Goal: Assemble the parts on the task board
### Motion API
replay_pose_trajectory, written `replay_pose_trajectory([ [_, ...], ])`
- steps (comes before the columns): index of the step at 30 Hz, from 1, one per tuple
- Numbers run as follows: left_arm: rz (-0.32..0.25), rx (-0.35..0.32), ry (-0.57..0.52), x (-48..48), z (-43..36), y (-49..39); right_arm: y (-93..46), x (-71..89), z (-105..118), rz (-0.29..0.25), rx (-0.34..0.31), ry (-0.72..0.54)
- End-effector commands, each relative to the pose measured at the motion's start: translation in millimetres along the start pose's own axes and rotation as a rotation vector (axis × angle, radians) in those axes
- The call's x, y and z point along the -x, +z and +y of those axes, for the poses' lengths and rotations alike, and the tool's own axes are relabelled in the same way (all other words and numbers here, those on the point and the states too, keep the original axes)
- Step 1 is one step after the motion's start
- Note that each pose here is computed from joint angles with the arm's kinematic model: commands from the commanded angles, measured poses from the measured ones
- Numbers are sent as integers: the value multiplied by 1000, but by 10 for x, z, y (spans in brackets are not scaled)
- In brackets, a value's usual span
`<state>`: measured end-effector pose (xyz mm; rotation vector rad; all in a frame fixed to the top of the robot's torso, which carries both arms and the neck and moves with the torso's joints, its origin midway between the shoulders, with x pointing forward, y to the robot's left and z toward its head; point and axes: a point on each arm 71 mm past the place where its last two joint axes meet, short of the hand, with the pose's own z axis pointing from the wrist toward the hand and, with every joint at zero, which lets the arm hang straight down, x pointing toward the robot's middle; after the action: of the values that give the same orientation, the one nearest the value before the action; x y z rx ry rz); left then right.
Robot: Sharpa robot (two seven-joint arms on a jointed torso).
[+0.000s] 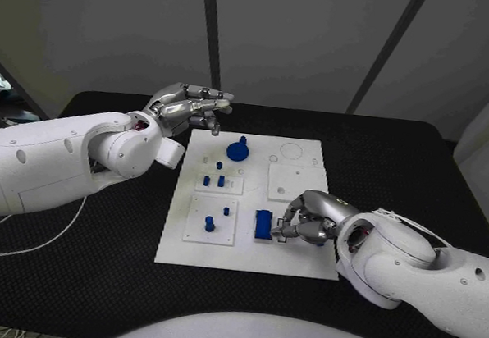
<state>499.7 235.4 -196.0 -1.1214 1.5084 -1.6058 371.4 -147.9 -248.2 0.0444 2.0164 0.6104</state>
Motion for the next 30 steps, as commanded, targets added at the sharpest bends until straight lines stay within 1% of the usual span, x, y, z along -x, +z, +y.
replay_pose_trajectory([
  [1,5,-2,-5,9,-7,-2,-94,74,-35,-45,25,111],
  [4,7,-1,-6,7,-2,-1,-188,170,-189,-61,-4,125],
  [7,8,1,-6,2,4,0,-256,242,-340,-79,-34,107],
  [10,10,2,-6,-3,10,2,-311,304,-466,-102,-59,57],
  [12,11,2,-6,-7,14,5,-330,327,-527,-109,-76,17],
  [15,14,2,-8,-19,18,12,-330,339,-588,-110,-108,-31],
  [21,18,4,-9,-35,25,18,-281,338,-694,-106,-182,-102],
  [27,19,4,-9,-36,29,18,-233,302,-691,-106,-198,-173],
  [30,20,5,-10,-39,31,18,-207,246,-675,-85,-203,-202],
])
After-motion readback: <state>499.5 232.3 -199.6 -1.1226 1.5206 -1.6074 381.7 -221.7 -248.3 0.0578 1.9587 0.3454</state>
